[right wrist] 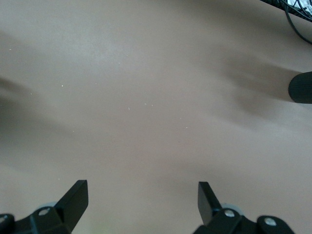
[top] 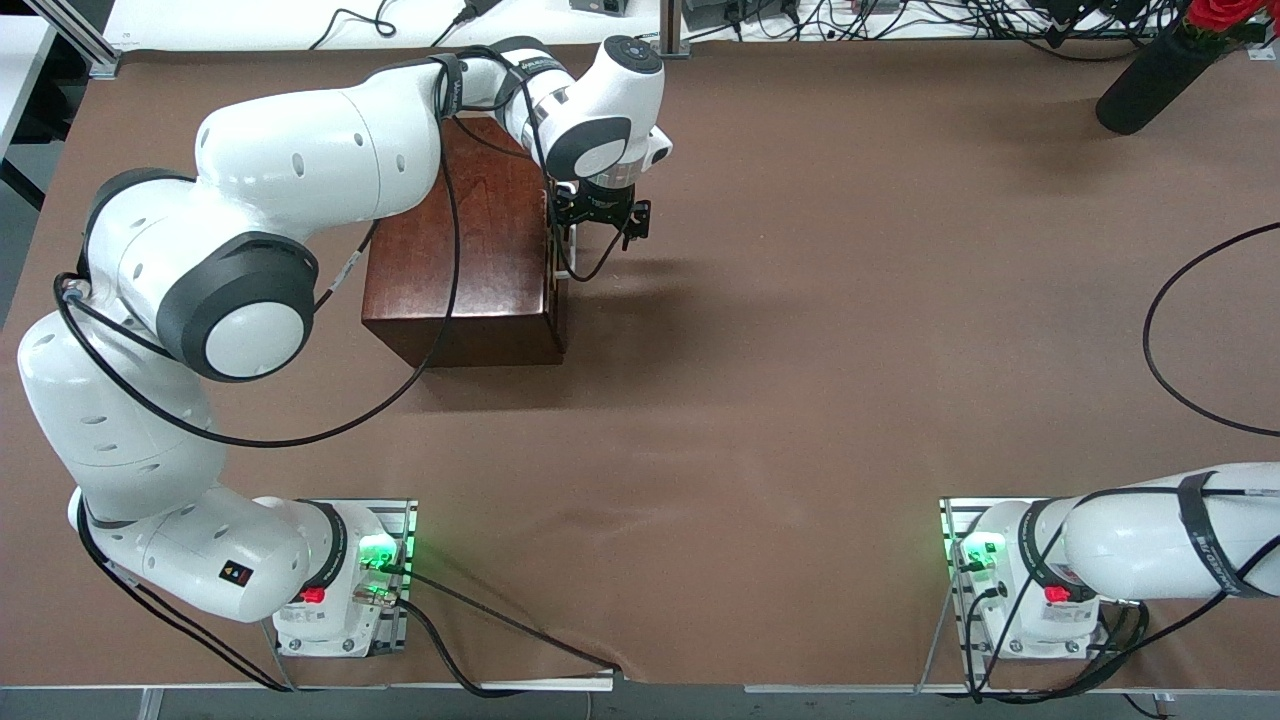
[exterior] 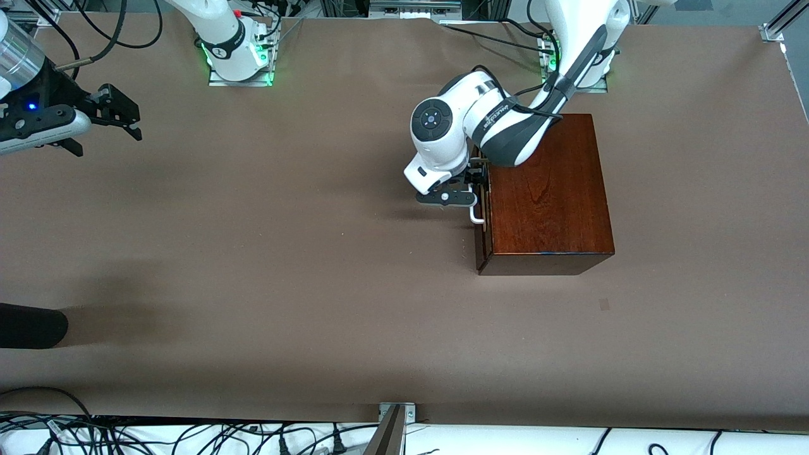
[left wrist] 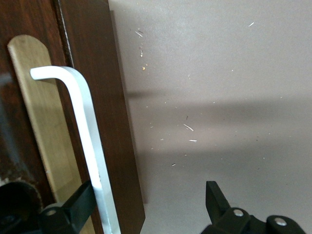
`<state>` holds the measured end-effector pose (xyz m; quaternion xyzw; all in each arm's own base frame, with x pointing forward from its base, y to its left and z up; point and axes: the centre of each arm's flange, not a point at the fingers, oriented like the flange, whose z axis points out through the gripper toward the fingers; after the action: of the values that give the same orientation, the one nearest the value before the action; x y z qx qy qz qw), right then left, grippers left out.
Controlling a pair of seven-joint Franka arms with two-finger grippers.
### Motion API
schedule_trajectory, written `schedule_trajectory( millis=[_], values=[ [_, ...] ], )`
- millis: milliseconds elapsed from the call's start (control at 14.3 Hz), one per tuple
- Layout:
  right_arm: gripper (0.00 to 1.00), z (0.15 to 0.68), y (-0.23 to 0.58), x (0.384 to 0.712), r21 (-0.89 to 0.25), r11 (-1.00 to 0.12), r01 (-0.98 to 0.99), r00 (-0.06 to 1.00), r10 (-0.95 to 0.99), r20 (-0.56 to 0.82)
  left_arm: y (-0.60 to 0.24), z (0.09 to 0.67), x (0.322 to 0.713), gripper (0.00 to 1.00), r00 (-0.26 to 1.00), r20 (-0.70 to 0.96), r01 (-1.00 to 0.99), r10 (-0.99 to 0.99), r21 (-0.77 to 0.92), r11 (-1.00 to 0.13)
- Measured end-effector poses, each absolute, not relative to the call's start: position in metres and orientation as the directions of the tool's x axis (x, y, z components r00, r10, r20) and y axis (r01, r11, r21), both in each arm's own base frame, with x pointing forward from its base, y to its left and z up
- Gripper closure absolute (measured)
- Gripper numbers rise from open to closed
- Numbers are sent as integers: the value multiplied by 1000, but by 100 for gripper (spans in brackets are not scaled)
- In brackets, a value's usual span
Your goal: Open drawer, take yellow block, close drawer
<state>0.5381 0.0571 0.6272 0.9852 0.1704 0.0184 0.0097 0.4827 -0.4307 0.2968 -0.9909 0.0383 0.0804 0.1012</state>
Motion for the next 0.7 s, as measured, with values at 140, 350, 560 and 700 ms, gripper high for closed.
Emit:
schedule_trajectory(
  millis=[140, 350, 560, 700],
  values=[
    [0, 627, 57, 538, 29, -942, 336, 941, 336, 32, -431, 295, 483, 0, 984, -168, -93, -60, -196, -976],
    [0, 627, 57, 538, 31, -941, 336, 941, 337, 32, -436, 292, 478, 0, 984, -161, -106, -73, -208, -972],
    [0, 627, 57, 538, 31, -941, 336, 941, 337, 31, -448, 286, 467, 0, 988, -136, -99, -68, -238, -966],
    [0, 627, 56, 538, 32, -942, 335, 941, 336, 30, -453, 286, 464, 0, 991, -117, -89, -62, -238, -967]
  ],
)
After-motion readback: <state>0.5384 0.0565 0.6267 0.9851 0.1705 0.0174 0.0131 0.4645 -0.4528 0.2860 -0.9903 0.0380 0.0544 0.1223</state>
